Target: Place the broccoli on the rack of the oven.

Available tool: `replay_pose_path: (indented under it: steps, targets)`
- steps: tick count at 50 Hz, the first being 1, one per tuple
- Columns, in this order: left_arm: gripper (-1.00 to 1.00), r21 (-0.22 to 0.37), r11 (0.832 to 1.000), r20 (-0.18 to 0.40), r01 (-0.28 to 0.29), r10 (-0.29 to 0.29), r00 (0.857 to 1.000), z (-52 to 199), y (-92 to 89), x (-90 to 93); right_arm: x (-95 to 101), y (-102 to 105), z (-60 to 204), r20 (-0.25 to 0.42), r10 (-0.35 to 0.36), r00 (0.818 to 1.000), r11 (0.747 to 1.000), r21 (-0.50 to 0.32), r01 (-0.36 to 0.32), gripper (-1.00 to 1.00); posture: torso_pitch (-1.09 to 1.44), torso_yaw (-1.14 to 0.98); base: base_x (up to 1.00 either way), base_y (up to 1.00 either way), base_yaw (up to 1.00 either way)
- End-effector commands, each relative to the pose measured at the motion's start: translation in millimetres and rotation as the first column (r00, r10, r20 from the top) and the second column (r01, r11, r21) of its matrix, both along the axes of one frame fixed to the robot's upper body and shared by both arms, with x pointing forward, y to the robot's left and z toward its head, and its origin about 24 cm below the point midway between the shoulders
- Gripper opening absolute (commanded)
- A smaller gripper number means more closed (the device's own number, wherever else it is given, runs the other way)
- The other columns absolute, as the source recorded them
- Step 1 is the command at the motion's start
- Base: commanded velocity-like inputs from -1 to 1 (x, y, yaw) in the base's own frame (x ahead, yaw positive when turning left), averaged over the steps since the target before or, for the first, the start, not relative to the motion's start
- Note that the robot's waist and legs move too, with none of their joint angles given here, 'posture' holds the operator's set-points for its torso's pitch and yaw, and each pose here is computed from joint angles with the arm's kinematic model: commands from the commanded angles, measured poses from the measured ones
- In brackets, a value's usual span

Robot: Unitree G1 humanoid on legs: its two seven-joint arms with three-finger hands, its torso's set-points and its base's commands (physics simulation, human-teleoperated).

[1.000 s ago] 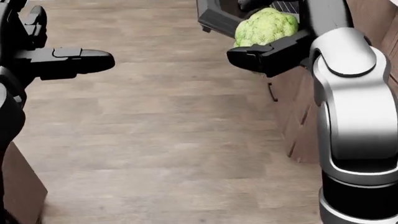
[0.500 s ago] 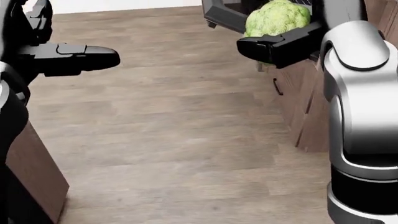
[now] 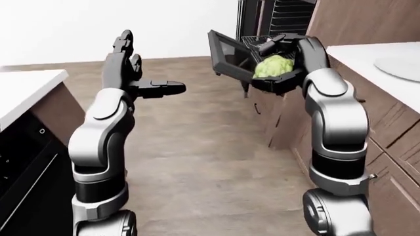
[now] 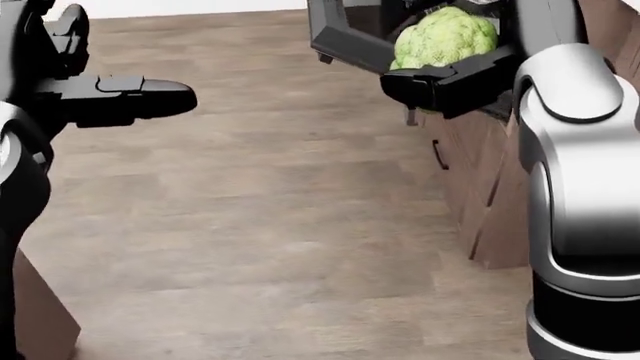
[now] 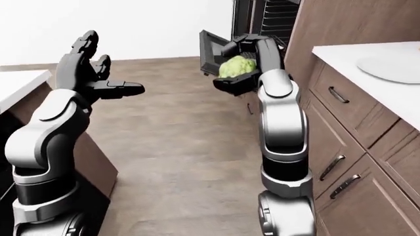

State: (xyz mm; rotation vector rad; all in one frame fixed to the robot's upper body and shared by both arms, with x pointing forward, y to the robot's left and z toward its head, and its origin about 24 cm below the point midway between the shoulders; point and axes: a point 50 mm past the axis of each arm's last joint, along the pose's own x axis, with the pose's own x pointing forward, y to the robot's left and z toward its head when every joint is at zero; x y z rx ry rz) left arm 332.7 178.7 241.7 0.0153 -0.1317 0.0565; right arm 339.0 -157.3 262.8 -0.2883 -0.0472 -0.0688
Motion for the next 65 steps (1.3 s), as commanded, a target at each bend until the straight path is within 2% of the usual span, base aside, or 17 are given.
replay_pose_path:
  steps: [1, 41, 65]
  targets:
    - [1.0, 0.003, 1.0, 0.08, -0.017, 0.017, 0.997, 16.5, 3.6, -3.9, -4.9, 6.1, 20.7, 0.104, 0.029, 0.994, 1.0, -0.011, -0.028, -1.0, 0.0, 0.0, 0.62, -0.13, 0.0]
    - [1.0, 0.003, 1.0, 0.082, -0.015, 0.014, 0.997, 18.1, 2.9, -3.4, -6.5, 4.7, 27.8, 0.119, 0.019, 0.993, 1.0, -0.005, -0.019, -1.0, 0.0, 0.0, 0.61, -0.12, 0.0]
    - [1.0, 0.005, 1.0, 0.083, -0.014, 0.014, 0.996, 18.3, 2.8, -3.3, -6.1, 4.1, 29.9, 0.122, 0.009, 0.993, 1.0, 0.005, -0.01, -1.0, 0.0, 0.0, 0.1, -0.01, 0.0]
